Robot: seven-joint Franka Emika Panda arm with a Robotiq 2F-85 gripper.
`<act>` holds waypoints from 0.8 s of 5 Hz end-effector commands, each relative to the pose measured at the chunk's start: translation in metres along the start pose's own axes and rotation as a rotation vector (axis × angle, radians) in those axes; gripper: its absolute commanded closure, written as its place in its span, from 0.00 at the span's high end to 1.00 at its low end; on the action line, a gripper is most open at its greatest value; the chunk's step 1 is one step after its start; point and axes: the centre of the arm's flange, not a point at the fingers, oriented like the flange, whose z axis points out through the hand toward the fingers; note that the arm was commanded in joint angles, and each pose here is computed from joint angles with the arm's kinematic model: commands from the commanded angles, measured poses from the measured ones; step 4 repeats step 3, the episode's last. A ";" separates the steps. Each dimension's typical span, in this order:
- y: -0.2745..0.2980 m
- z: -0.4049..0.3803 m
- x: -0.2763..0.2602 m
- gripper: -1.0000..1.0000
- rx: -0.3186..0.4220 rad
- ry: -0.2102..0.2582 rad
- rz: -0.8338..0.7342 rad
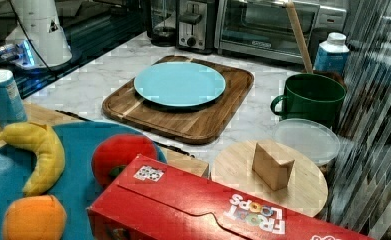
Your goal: Pick up the toast.
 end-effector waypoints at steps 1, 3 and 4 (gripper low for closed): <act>-0.033 -0.075 0.111 0.00 0.128 -0.001 -0.128; -0.080 -0.076 0.248 0.00 0.151 0.042 -0.128; -0.080 -0.076 0.248 0.00 0.151 0.042 -0.128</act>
